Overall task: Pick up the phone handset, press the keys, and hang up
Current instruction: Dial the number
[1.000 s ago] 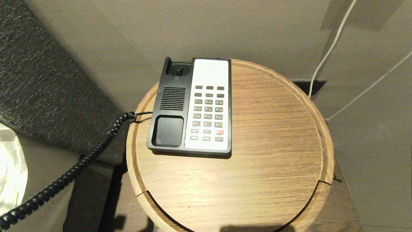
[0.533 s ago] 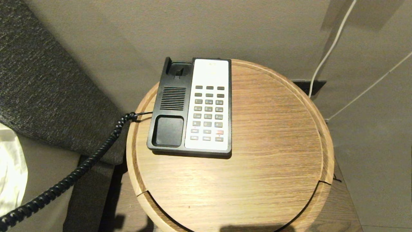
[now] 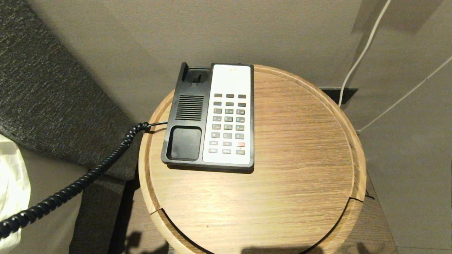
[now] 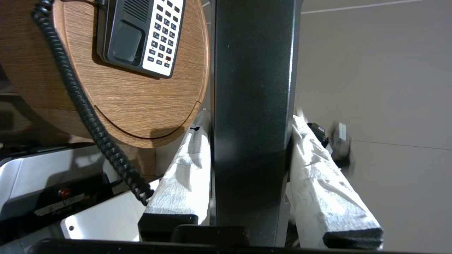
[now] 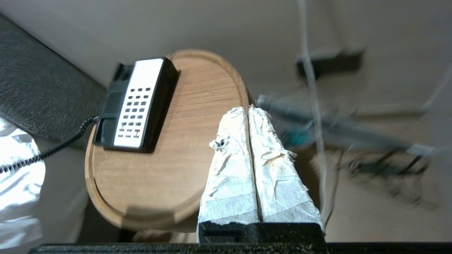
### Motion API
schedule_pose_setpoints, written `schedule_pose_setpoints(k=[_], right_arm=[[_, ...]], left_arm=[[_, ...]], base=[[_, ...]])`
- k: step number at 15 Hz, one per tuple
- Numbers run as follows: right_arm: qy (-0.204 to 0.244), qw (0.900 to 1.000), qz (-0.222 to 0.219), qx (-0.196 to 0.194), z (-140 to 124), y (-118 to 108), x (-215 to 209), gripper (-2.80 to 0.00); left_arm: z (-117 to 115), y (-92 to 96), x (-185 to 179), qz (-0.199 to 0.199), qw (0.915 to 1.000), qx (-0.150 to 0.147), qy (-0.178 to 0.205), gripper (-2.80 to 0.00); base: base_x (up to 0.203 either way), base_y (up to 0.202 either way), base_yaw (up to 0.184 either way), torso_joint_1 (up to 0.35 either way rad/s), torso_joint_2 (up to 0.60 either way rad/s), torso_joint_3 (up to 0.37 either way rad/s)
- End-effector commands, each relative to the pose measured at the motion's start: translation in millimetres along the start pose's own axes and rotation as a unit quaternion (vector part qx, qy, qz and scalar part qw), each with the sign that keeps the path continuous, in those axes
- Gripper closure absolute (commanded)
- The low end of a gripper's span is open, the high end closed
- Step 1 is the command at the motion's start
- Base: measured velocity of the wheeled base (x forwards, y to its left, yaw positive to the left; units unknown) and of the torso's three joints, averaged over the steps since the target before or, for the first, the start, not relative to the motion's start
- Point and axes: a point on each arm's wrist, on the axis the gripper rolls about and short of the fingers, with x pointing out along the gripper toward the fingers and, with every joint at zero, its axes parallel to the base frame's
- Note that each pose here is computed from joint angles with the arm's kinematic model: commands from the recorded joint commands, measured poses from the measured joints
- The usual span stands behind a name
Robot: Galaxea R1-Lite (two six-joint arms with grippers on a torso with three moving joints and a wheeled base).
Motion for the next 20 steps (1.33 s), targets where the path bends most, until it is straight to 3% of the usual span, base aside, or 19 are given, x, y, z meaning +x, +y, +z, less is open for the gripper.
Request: schedule_pose_setpoints(k=[1, 3, 4, 7, 8, 9, 11, 14, 20], right_arm=[[0.155, 0.987, -0.022, 0.047, 12.7, -31.7, 128.9, 0.0], [0.232, 0.971, 0.009, 0.051, -0.4, -40.2, 186.4, 0.0], [0.258, 0.964, 0.044, 0.042, -7.4, -31.4, 203.4, 0.0], [0.337, 0.933, 0.119, 0.034, -44.6, 12.8, 256.0, 0.0], [0.34, 0.928, 0.145, 0.037, -53.6, 31.8, 267.6, 0.0], [0.337, 0.927, 0.159, 0.038, -60.7, 48.6, 276.8, 0.0], [0.324, 0.933, 0.148, 0.057, -68.1, 73.9, 291.5, 0.0], [0.329, 0.921, 0.164, 0.13, -64.0, 101.0, 290.3, 0.0], [0.352, 0.909, 0.184, 0.126, -81.5, 127.1, 294.3, 0.0]], left_arm=[[0.0, -2.9, 11.4, 0.012, 0.9999, 0.0, 0.008, 0.0], [0.0, -4.4, 16.6, 0.016, 0.9998, 0.001, 0.012, 0.0], [1.0, -5.6, 16.1, 0.014, 0.9998, 0.0, 0.01, 0.0], [1.8, -6.4, 15.1, 0.013, 0.9999, -0.002, 0.008, 0.0], [1.8, -6.2, 14.0, 0.012, 0.9999, -0.002, 0.006, 0.0], [1.6, -5.7, 13.2, 0.012, 0.9999, -0.002, 0.006, 0.0], [0.9, -5.0, 14.3, 0.013, 0.9999, -0.002, 0.009, 0.0], [1.1, -5.1, 14.1, 0.013, 0.9999, -0.001, 0.008, 0.0], [0.4, -4.0, 12.4, 0.014, 0.9999, -0.003, 0.008, 0.0]], base=[[0.0, 0.0, 0.0, 0.0, 0.0, 0.0], [0.0, 0.0, 0.0, 0.0, 0.0, 0.0], [0.0, 0.0, 0.0, 0.0, 0.0, 0.0], [0.0, 0.0, 0.0, 0.0, 0.0, 0.0], [0.0, 0.0, 0.0, 0.0, 0.0, 0.0], [0.0, 0.0, 0.0, 0.0, 0.0, 0.0], [0.0, 0.0, 0.0, 0.0, 0.0, 0.0], [0.0, 0.0, 0.0, 0.0, 0.0, 0.0], [0.0, 0.0, 0.0, 0.0, 0.0, 0.0]])
